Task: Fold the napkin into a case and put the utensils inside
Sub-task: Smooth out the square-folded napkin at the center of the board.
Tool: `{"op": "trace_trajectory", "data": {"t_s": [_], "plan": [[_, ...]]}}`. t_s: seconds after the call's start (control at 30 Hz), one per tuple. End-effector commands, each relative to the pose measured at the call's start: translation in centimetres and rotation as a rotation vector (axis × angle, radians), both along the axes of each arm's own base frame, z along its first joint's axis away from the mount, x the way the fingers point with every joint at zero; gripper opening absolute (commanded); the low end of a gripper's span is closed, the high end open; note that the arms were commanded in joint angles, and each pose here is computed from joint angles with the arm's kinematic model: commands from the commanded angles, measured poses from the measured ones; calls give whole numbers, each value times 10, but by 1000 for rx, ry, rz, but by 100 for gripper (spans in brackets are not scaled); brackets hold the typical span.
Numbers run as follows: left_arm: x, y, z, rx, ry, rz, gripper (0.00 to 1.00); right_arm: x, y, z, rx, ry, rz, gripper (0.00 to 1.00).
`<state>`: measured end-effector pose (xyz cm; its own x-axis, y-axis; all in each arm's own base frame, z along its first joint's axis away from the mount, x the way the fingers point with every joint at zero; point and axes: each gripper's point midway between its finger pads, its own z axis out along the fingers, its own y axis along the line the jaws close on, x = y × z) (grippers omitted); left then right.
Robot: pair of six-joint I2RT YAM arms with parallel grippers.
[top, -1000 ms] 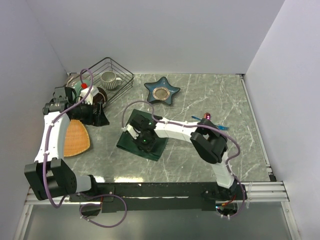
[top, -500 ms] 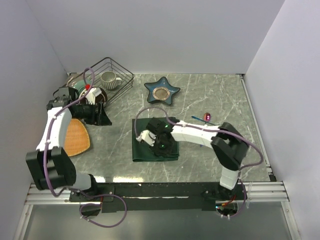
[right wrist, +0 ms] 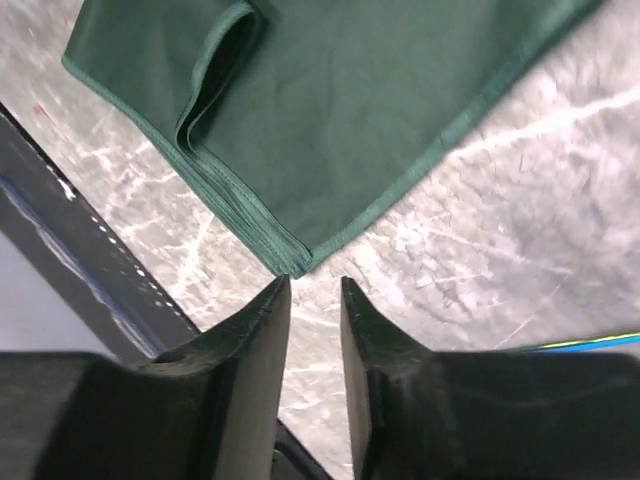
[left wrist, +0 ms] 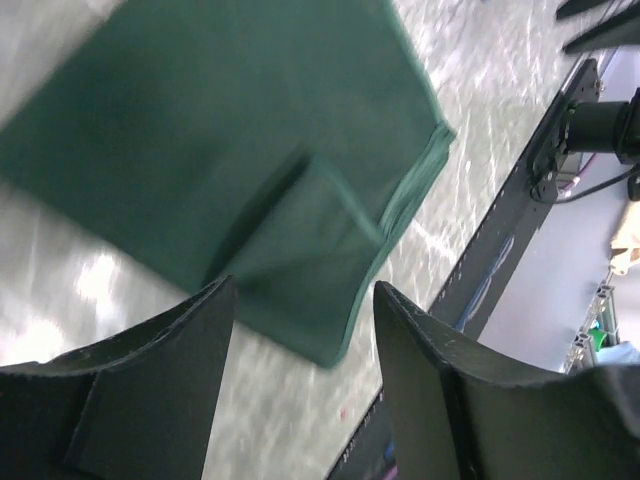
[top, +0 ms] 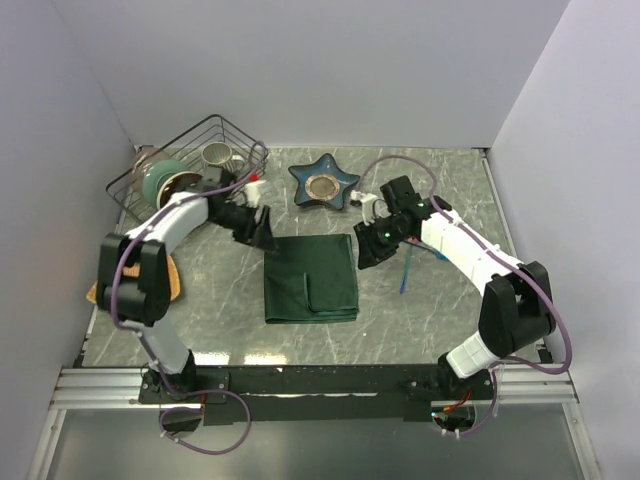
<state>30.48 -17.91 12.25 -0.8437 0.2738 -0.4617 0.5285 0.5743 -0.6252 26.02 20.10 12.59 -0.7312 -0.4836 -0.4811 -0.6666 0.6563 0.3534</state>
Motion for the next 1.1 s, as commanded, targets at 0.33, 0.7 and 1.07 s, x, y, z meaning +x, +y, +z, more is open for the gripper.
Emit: {"op": "trace_trajectory", "data": {"t_s": [0.33, 0.7, 1.07], "plan": [[19, -79, -52, 104, 12, -164, 54, -9, -25, -12, 71, 170, -206, 31], [-48, -70, -70, 185, 90, -410, 46, -8, -31, -15, 74, 212, -218, 31], [-106, -20, -48, 266, -123, -710, 51, -21, -23, -16, 122, 267, -175, 33]]}}
